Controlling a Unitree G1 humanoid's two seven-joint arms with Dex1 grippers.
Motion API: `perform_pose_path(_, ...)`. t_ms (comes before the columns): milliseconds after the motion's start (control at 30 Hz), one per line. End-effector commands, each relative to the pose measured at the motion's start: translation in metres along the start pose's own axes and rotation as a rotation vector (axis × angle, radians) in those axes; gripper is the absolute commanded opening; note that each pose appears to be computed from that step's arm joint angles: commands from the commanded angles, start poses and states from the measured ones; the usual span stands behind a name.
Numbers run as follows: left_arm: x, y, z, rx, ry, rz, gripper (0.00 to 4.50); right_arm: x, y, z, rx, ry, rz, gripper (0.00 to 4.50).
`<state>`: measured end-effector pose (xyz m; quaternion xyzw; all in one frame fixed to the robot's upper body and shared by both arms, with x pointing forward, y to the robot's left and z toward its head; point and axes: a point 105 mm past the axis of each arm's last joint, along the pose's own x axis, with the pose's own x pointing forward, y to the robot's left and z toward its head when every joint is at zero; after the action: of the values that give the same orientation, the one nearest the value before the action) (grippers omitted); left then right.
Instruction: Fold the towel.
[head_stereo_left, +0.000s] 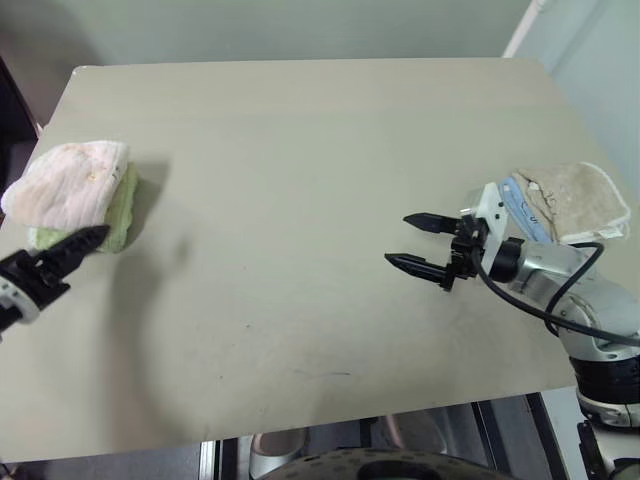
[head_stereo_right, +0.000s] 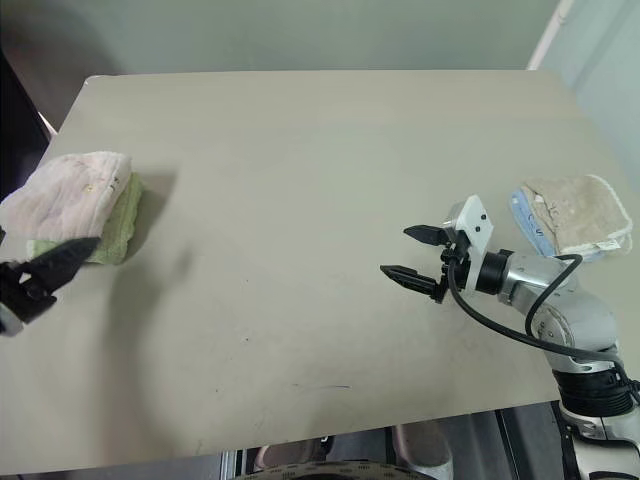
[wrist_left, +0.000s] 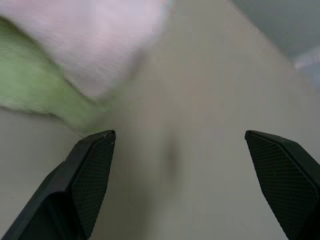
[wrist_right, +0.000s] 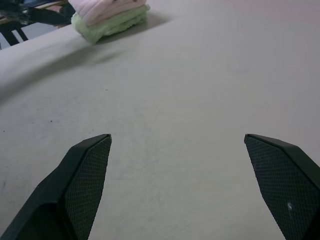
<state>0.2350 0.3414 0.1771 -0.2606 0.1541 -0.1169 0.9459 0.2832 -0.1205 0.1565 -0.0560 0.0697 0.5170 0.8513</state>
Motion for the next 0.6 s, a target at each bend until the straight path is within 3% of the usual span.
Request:
perform_pose_path(33,0.004,-0.041,0.012,0.113,-0.097,-0.246,4.48,-0.008,-0.002,0.012,-0.058,-0.034,-0.017,4.50)
perform_pose_path(100,0.012,-0.049,-0.005,0.162,0.010,-0.288,4.48,-0.009,-0.003,0.012,-0.065,-0.035,-0.024,4.50)
perform_pose_path(200,0.027,-0.064,-0.024,0.269,0.053,-0.375,4.48,-0.012,-0.003,0.013,-0.083,-0.041,-0.041,4.50)
perform_pose_path(367,0.057,-0.111,-0.033,0.357,-0.084,-0.653,4.48,-0.021,-0.004,0.014,-0.109,-0.079,-0.112,4.50)
perform_pose_path(600,0.085,-0.137,-0.064,0.508,-0.127,-0.897,4.48,-0.031,0.006,0.013,-0.088,-0.101,-0.142,4.50)
